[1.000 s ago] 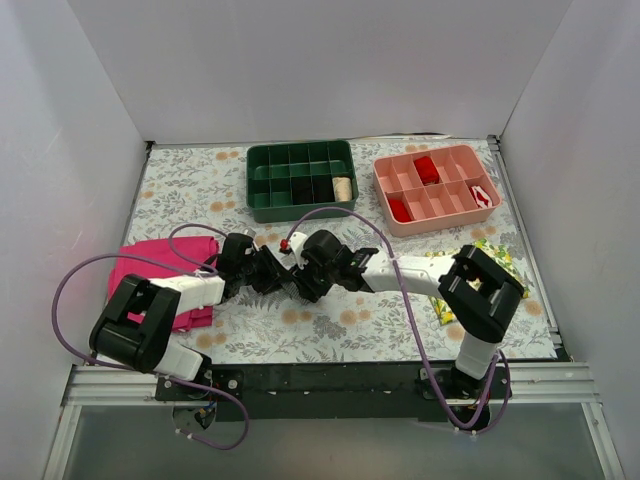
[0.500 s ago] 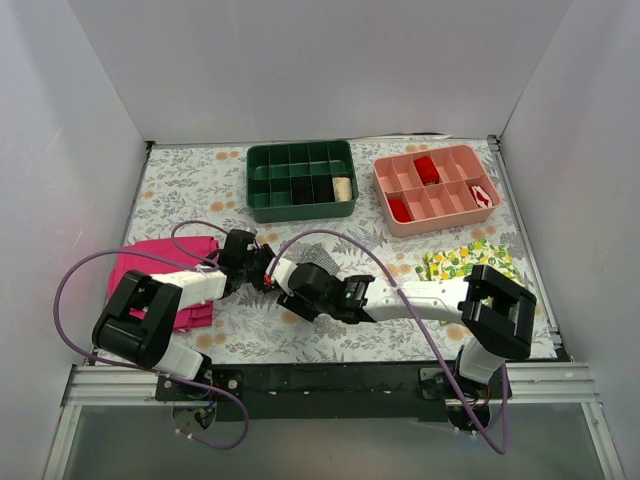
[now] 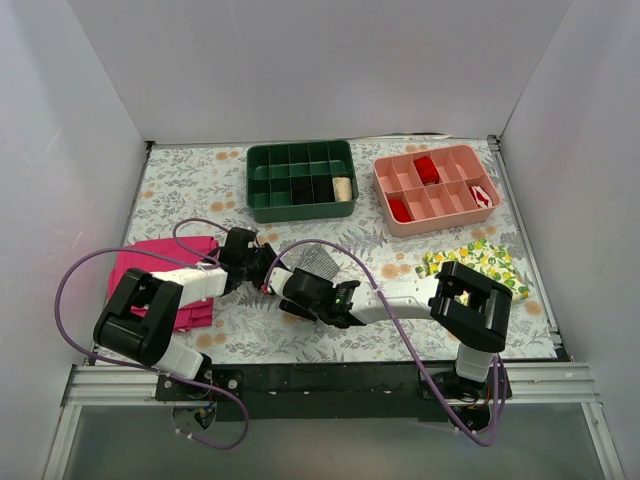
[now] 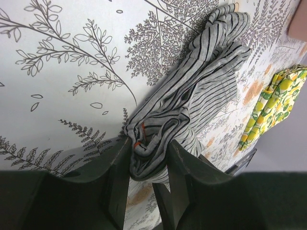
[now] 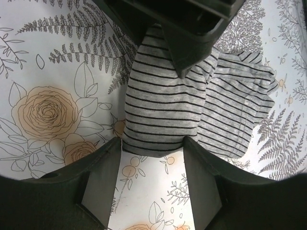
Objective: Roll the underwear
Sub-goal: Roll the underwear to the center of the board.
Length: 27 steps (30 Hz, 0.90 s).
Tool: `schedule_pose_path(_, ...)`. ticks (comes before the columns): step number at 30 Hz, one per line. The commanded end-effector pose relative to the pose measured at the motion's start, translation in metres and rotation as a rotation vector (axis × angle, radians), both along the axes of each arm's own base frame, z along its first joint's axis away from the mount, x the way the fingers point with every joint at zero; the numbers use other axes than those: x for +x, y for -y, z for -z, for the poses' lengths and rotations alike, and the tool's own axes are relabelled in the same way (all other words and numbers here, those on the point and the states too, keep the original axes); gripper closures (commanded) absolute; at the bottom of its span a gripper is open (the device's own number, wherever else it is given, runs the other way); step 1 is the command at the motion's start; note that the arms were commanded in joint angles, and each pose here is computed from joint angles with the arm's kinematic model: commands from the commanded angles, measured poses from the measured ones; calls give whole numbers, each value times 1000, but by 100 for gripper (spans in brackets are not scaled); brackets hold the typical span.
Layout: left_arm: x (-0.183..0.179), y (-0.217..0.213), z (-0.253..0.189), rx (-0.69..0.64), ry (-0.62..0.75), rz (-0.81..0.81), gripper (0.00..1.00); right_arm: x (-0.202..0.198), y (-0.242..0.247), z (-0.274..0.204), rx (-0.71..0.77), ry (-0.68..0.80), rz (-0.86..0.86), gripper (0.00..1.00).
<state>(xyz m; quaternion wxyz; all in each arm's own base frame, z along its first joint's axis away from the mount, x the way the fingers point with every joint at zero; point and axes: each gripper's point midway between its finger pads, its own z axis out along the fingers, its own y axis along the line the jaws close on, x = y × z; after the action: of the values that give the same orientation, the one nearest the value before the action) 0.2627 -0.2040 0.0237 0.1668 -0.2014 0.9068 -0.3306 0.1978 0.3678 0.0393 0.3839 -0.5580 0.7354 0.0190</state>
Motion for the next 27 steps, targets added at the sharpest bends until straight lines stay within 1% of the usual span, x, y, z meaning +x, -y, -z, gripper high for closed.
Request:
schedule_pose_path(1, -50, -42, 60, 231, -210, -7, 67, 7, -11, -23, 59, 91, 13, 38)
schedule_pose_path(2, -51, -42, 61, 230, -214, -6, 67, 5, -14, -36, 91, 102, 8, 37)
schedule_pose_path(5, -50, -42, 60, 227, -210, -6, 67, 4, -16, -45, 114, 105, -2, 35)
schedule_pose_path(11, -49, -41, 60, 227, -211, -2, 67, -5, -22, -40, 119, 70, -29, 35)
schedule_pose_path(17, -50, -41, 60, 224, -212, -1, 67, -2, -26, -15, 85, 66, -23, 34)
schedule_pose_path(18, -51, -41, 60, 224, -214, -1, 67, 0, -30, -16, 102, 72, -22, 34)
schedule_pose_path(20, -51, -41, 61, 224, -214, -1, 67, 5, -33, -9, 90, 91, -9, 32)
schedule_pose_path(23, -52, -41, 60, 221, -214, 2, 67, 13, -26, 9, 41, 78, 20, 32)
schedule_pose_path(27, -52, -41, 59, 224, -212, 5, 67, 14, -5, 24, 19, 52, 60, 33)
